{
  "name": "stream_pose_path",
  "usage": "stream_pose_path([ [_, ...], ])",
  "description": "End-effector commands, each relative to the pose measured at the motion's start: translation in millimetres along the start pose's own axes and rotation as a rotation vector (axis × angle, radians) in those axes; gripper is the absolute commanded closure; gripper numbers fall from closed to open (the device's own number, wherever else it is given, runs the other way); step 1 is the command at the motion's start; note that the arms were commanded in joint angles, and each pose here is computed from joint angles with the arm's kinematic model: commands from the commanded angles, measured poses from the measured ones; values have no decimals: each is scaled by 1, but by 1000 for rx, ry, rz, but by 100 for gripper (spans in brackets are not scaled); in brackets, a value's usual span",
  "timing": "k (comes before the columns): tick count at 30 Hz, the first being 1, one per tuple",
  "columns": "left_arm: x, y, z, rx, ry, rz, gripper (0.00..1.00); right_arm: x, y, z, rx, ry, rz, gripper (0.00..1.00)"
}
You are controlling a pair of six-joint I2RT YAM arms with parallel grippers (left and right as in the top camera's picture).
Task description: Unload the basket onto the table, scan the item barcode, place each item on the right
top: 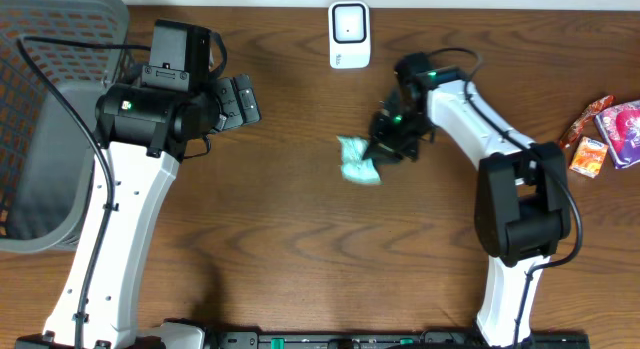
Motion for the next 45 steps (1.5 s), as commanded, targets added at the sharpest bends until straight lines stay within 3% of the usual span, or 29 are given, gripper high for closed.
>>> stream_pose_path([
  [1, 0, -2, 1, -2, 8, 7, 2, -7, 17, -29, 186, 24, -88, 78],
  [4, 0, -2, 1, -2, 8, 7, 2, -3, 25, -35, 215, 36, -86, 77],
  [7, 0, -2, 1, -2, 8, 7, 2, -2, 33, -28, 189, 50, -107, 85],
  [9, 0, -2, 1, -2, 8, 7, 2, -4, 39, -21, 169, 67, -133, 97],
  [11, 0, -2, 1, -2, 8, 7, 2, -6, 42, -15, 153, 86, -158, 99],
  [20, 0, -2, 1, -2, 8, 7, 2, -5, 24, 22, 137, 213, -248, 99],
  [30, 0, -2, 1, -1, 8, 7, 2, 12, -11, 4, 504, 162, -460, 98],
  [37, 0, -2, 1, -2, 8, 8, 2, 27, -46, 4, 471, 221, -420, 99],
  [41, 0, -2, 1, -1, 8, 7, 2, 35, 0, 36, 397, 254, -424, 98],
  [45, 0, -2, 1, -2, 8, 7, 2, 34, 44, 50, 370, 310, -461, 83],
])
Point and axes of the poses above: each gripper's point midway between its finger pads, its own y axis back along the fingers, its own z axis along the line the jaws close on, x = y × z, the point moved 5 cm from there along y, back along the fingers, and after that the axes turned 7 degrees about -y, right-handed, at the moved point
